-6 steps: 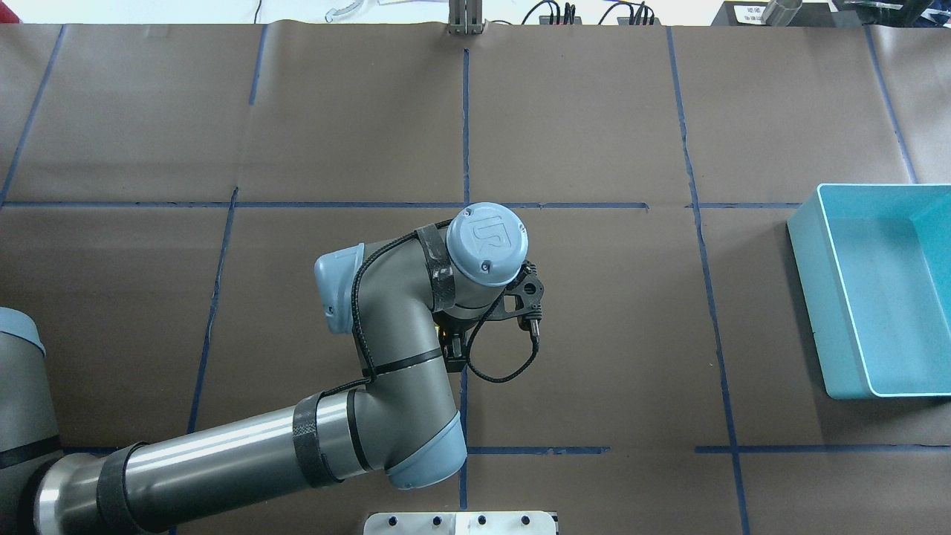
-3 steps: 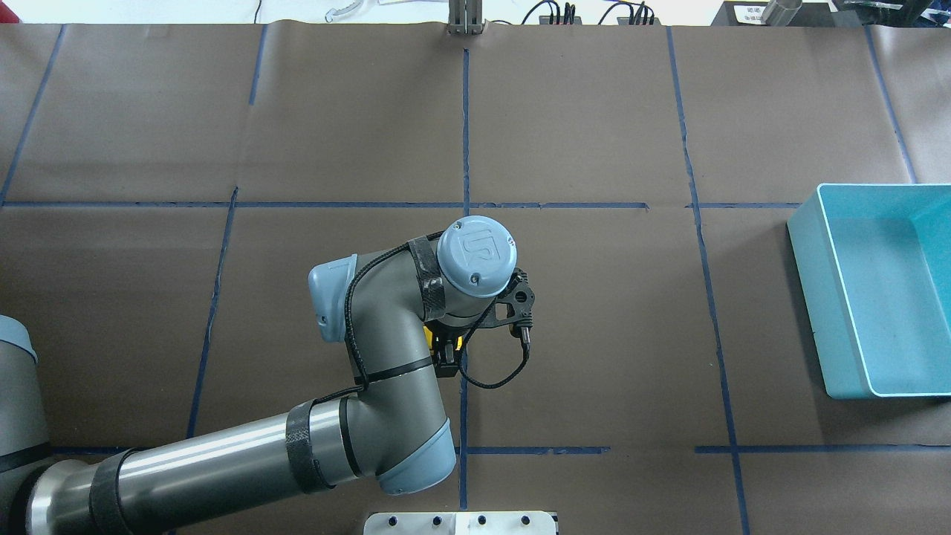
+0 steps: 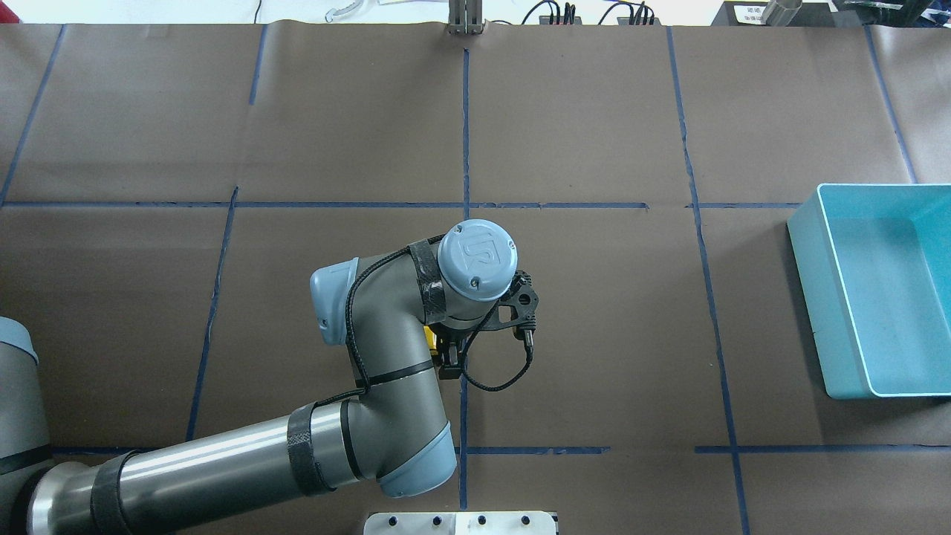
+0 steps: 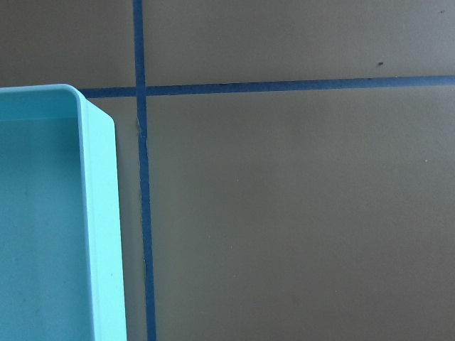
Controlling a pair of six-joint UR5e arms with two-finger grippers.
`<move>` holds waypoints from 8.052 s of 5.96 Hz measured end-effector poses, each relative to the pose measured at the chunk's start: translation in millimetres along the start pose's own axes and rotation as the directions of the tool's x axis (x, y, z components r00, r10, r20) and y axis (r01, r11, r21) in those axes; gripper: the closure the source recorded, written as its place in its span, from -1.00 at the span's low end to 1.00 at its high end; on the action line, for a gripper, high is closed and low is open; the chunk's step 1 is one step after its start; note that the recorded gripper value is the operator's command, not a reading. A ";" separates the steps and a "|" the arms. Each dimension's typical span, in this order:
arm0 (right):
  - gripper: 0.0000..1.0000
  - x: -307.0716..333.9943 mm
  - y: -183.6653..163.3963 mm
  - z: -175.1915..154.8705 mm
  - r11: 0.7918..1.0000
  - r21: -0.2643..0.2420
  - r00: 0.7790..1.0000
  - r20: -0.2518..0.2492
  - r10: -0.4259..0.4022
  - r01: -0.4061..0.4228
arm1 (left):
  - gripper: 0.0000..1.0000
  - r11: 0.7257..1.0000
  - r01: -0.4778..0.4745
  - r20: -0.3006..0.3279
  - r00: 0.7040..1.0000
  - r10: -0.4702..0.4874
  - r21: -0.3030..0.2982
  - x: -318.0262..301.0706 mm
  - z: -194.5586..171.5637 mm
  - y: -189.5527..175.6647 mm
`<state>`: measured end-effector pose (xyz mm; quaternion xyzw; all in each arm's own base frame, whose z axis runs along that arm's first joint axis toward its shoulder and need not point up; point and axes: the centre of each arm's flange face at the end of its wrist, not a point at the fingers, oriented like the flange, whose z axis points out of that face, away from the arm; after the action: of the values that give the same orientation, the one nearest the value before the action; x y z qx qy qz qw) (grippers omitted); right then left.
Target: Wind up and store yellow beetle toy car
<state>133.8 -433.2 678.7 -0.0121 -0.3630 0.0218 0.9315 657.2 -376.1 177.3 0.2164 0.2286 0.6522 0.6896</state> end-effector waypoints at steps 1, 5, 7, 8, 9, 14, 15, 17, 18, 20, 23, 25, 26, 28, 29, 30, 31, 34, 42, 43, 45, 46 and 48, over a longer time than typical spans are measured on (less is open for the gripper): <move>-1.00 0.2 0.2 0.6 1.000 -0.001 1.000 0.000 0.000 0.000 | -0.79 1.000 -0.003 -0.001 1.000 0.003 -0.001 0.9 6.0 -1.3; -1.00 0.4 0.1 0.5 1.000 -0.001 1.000 0.000 -0.001 0.001 | 0.91 0.999 -0.021 0.010 1.000 0.020 0.047 1.4 5.7 -9.0; -1.00 0.8 0.4 0.9 1.000 -0.002 1.000 0.000 0.001 -0.001 | 0.91 0.993 -0.040 0.051 0.998 0.035 0.113 -23.7 -27.7 -15.8; -1.00 0.9 0.5 1.1 1.000 -0.002 1.000 0.000 0.002 -0.002 | 0.91 0.988 -0.056 0.081 0.996 0.045 0.146 -44.4 -51.2 -20.1; -1.00 0.6 0.4 0.8 1.000 -0.001 1.000 0.000 0.001 -0.001 | 0.91 0.980 -0.060 0.101 0.994 0.042 0.188 -63.1 -69.7 -30.7; -1.00 -0.8 -0.4 -0.5 1.000 0.001 1.000 0.001 -0.001 0.001 | 0.92 0.946 -0.025 0.030 0.999 0.016 0.325 -97.5 -54.5 -53.8; -1.00 -0.5 0.0 0.0 1.000 0.000 1.000 0.001 -0.001 0.001 | 0.92 0.944 -0.028 0.027 0.999 0.020 0.328 -98.8 -47.4 -53.5; -1.00 0.0 0.0 0.3 1.000 0.000 1.000 0.002 0.000 0.000 | 0.92 0.938 -0.037 0.032 0.999 0.028 0.343 -99.6 -37.4 -52.4; -1.00 0.1 0.2 0.4 1.000 0.000 1.000 0.002 0.001 -0.001 | 0.92 0.935 -0.042 0.037 0.999 0.031 0.352 -100.0 -32.4 -50.1; -1.00 -0.6 0.2 -0.3 1.000 0.001 1.000 0.003 0.000 0.000 | 0.92 0.931 -0.046 0.040 0.999 0.034 0.361 -100.7 -20.4 -41.6; -1.00 -1.4 -0.1 0.0 1.000 0.002 1.000 0.013 0.001 -0.001 | 0.92 0.929 -0.037 0.014 0.999 0.035 0.367 -105.8 -12.0 -25.8; -1.00 -1.4 0.1 0.2 1.000 0.002 1.000 0.016 0.002 -0.002 | 0.92 0.928 -0.031 0.003 0.999 0.032 0.372 -109.5 -7.4 -9.7; -1.00 -1.9 0.0 -0.1 1.000 0.003 1.000 0.017 0.001 -0.001 | 0.92 0.927 -0.031 0.003 0.999 0.033 0.374 -108.0 -3.3 -0.6; -1.00 -1.9 0.0 0.1 1.000 0.003 1.000 0.019 0.002 -0.002 | 0.92 0.925 -0.035 0.006 0.999 0.035 0.379 -103.2 4.1 18.9; -1.00 -1.9 0.0 0.2 1.000 0.003 1.000 0.020 0.002 -0.002 | 0.92 0.923 -0.037 0.007 0.999 0.037 0.382 -99.7 6.9 29.8; -1.00 -1.9 0.0 0.2 1.000 0.003 1.000 0.021 0.002 -0.002 | 0.92 0.922 -0.038 0.009 0.999 0.038 0.385 -96.3 8.8 39.9; -1.00 -1.9 0.0 0.2 1.000 0.003 1.000 0.021 0.002 -0.002 | 0.92 0.922 -0.039 0.010 0.999 0.038 0.386 -93.9 10.9 49.0; -1.00 -2.0 0.0 0.2 1.000 0.003 1.000 0.021 0.002 -0.002 | 0.92 0.923 -0.042 0.014 0.999 0.040 0.383 -92.2 19.6 72.3; -1.00 -4.1 -0.4 -0.3 1.000 0.007 0.999 0.039 0.001 -0.001 | -1.00 0.924 -0.055 0.018 0.999 0.052 0.379 -86.4 31.8 118.6; -1.00 -4.2 -0.4 -0.4 1.000 0.007 0.999 0.039 0.001 -0.001 | -1.00 0.925 -0.054 0.020 0.999 0.051 0.376 -86.6 32.3 118.9; -1.00 -4.6 -0.5 -0.7 1.000 0.008 0.999 0.040 -0.001 0.001 | -1.00 0.929 -0.052 0.020 0.999 0.048 0.367 -86.4 34.5 119.2; -1.00 -4.6 -0.5 -0.6 1.000 0.008 0.999 0.041 -0.001 0.001 | -1.00 0.931 -0.049 0.016 0.999 0.046 0.362 -85.9 35.9 119.1; -1.00 -4.8 -0.5 -0.9 1.000 0.008 0.999 0.041 -0.002 0.001 | -1.00 0.941 -0.035 0.003 0.999 0.036 0.338 -85.9 38.1 118.7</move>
<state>130.8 -434.0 674.8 -0.0075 -0.3817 0.0228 0.9240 581.1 -455.2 281.5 0.3344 0.3342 0.6162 0.6299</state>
